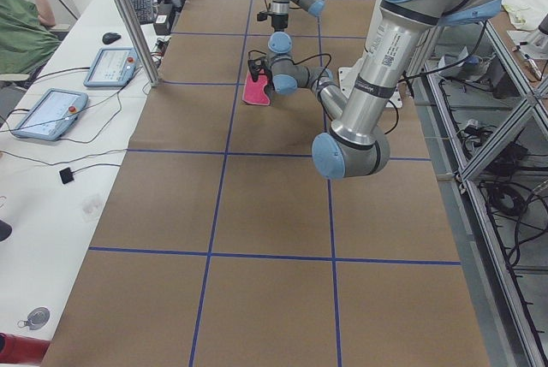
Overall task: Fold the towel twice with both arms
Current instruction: 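Lift both near corners and fold them over toward the far edge, then lay the folded edge down on the far edge and release both grippers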
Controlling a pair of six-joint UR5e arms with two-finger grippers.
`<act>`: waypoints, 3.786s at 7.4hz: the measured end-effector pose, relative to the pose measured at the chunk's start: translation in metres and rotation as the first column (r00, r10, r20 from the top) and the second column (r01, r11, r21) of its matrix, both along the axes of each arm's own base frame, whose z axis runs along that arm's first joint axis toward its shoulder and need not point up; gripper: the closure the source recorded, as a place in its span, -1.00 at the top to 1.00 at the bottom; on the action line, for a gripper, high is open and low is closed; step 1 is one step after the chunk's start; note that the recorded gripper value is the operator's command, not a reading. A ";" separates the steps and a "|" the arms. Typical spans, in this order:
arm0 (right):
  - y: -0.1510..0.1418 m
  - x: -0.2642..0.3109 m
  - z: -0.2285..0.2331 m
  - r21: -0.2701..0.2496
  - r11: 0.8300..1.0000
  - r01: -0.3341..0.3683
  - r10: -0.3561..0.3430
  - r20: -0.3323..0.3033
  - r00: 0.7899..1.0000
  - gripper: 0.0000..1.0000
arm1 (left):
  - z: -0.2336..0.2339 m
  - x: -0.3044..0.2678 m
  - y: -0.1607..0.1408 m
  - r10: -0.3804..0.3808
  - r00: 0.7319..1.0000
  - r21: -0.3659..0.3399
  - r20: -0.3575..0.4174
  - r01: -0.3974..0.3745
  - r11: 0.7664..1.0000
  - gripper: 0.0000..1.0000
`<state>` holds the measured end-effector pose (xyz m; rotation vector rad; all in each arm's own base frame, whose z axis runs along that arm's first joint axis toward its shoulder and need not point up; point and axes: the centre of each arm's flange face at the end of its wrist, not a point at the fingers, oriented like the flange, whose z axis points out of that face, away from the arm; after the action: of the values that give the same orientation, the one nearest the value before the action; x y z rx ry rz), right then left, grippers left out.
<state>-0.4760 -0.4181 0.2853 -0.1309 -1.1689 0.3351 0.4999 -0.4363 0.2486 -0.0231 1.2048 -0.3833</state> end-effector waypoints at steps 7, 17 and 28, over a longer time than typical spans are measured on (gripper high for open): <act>-0.046 -0.036 -0.015 0.008 0.998 -0.058 0.058 -0.020 0.998 -1.00 | 0.019 -0.007 -0.030 -0.042 0.998 -0.024 0.038 0.043 0.999 -1.00; -0.080 -0.029 0.005 -0.006 0.994 -0.108 0.108 -0.051 0.993 -1.00 | 0.022 0.015 -0.049 -0.044 0.997 -0.031 0.055 0.046 0.998 -1.00; -0.080 -0.039 0.015 0.013 0.993 -0.119 0.119 -0.042 0.992 0.97 | 0.019 0.021 -0.058 -0.075 0.996 -0.082 0.049 0.079 0.993 1.00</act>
<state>-0.5146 -0.4976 0.3006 -0.0443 -1.1386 0.4347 0.5205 -0.4939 0.2671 -0.0403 1.1464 -0.4997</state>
